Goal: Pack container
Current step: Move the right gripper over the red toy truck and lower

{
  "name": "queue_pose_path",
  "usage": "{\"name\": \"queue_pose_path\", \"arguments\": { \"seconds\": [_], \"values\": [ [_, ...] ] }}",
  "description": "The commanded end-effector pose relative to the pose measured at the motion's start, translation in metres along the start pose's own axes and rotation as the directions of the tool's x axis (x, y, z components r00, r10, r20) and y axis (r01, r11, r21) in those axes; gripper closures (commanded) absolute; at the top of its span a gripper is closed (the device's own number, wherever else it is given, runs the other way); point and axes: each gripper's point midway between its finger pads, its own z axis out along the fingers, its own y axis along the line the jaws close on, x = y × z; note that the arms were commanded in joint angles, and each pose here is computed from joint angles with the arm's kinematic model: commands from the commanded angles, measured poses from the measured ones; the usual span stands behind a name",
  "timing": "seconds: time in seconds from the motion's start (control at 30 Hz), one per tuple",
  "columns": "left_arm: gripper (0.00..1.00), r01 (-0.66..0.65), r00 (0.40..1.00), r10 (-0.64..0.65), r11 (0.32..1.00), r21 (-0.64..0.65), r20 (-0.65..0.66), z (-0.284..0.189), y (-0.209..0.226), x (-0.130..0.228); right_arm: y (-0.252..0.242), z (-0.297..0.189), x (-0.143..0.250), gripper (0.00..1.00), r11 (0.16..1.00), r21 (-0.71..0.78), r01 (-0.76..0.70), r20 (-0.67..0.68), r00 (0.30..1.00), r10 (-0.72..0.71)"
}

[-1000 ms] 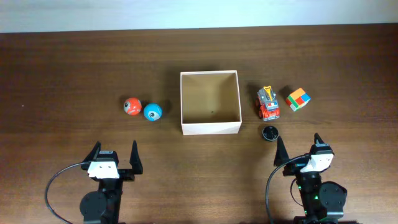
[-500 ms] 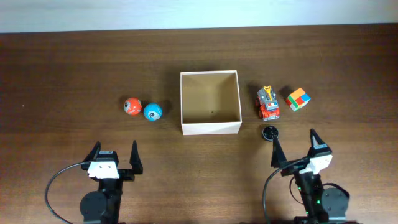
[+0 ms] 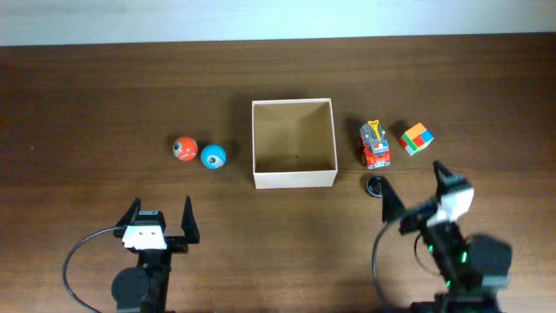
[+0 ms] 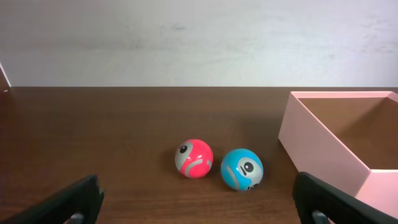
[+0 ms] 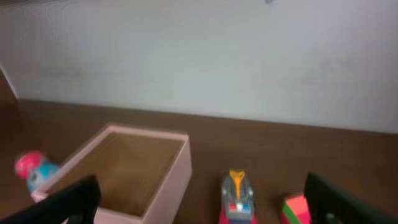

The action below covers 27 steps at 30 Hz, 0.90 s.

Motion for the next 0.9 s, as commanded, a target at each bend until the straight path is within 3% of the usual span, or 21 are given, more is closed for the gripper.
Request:
{"name": "queue_pose_path", "arguments": {
  "seconds": [0.0, 0.13, 0.27, 0.57, 0.8, 0.87],
  "values": [
    [0.01, -0.012, 1.0, 0.012, 1.0, -0.011, -0.004, 0.0, 0.002, 0.003, -0.015, 0.028, -0.018, 0.01, 0.999, 0.032, 0.044, -0.149, 0.988, -0.039],
    [0.01, -0.012, 1.0, 0.012, 1.0, -0.011, -0.004, 0.0, 0.002, 0.003, -0.039, 0.06, -0.014, 0.01, 0.995, 0.102, 0.002, -0.438, 0.898, 0.043],
    [0.01, -0.012, 1.0, 0.012, 1.0, -0.011, -0.004, 0.0, 0.002, 0.003, -0.052, 0.084, 0.001, 0.01, 0.989, 0.14, -0.044, -0.693, 0.709, 0.13],
    [0.01, -0.012, 1.0, 0.012, 1.0, -0.011, -0.004, 0.0, 0.002, 0.003, -0.07, 0.137, 0.045, 0.01, 0.982, 0.165, -0.095, -0.862, 0.47, 0.191],
    [0.01, -0.012, 1.0, 0.012, 1.0, -0.011, -0.004, 0.0, 0.002, 0.003, -0.074, 0.152, 0.088, 0.01, 0.977, 0.179, -0.114, -0.901, 0.38, 0.209],
    [0.01, -0.012, 1.0, 0.012, 1.0, -0.011, -0.004, 0.0, 0.002, 0.003, -0.075, 0.151, 0.1, 0.01, 0.981, 0.183, -0.062, -0.918, 0.346, 0.193]
  ]
}}
